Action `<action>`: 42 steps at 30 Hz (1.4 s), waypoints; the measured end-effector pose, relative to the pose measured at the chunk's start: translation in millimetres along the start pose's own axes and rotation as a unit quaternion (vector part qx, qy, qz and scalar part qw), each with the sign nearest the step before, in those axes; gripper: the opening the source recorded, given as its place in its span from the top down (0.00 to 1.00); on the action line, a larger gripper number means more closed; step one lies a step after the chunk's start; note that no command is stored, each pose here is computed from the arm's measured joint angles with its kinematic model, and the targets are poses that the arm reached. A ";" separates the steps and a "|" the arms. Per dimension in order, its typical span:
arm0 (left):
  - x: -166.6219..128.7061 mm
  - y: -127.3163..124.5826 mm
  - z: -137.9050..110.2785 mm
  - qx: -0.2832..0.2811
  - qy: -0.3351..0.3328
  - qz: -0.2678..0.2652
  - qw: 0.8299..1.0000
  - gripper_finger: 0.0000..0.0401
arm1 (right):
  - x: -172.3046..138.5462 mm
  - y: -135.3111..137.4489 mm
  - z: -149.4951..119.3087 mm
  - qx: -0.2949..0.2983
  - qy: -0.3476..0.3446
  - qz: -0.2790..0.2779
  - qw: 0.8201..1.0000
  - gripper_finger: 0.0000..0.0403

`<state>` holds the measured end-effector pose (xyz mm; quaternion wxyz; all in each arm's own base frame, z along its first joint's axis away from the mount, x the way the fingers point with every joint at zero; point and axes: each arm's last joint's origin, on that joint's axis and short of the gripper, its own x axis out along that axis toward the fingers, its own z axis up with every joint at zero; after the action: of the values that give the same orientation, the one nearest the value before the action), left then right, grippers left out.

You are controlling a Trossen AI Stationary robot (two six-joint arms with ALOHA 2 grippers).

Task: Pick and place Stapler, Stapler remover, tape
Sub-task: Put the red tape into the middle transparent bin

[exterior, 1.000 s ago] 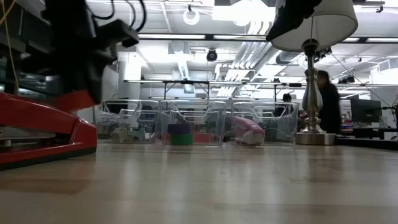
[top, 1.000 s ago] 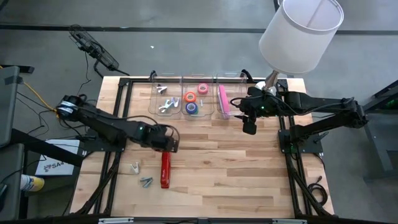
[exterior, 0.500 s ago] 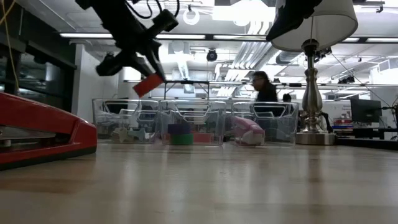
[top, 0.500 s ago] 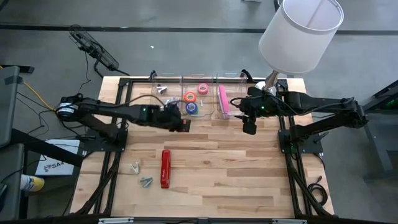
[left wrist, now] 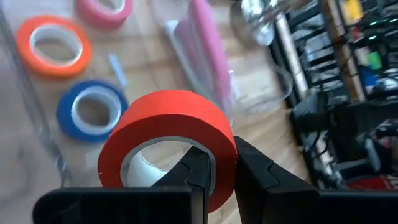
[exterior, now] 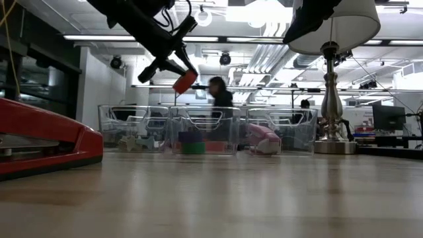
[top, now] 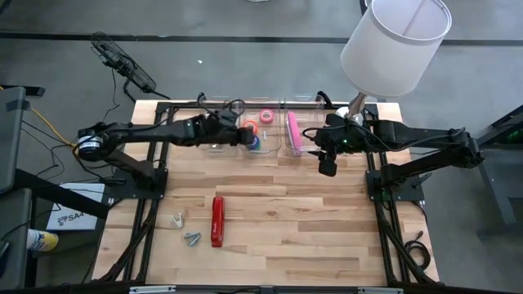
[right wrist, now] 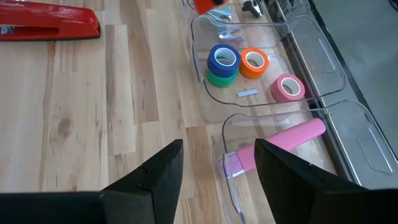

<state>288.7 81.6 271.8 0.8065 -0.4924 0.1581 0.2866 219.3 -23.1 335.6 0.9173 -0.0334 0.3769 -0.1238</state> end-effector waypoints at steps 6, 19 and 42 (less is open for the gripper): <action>15.3 11.1 17.8 -0.010 -0.004 -0.011 1.000 0.91 | 0.0 0.1 0.0 0.004 0.000 0.000 1.000 0.53; 66.8 43.3 38.1 -0.074 -0.042 0.002 0.996 0.91 | 0.0 -0.4 0.0 0.024 0.000 -0.008 1.000 0.53; 113.0 2.7 101.5 0.067 0.071 0.156 0.983 0.91 | 0.4 -4.6 -2.0 0.043 0.009 -0.034 0.998 0.53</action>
<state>373.1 207.0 256.4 0.7698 -0.4254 0.3092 0.3618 217.3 -27.7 334.6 0.9095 -0.0061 0.3786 -0.1714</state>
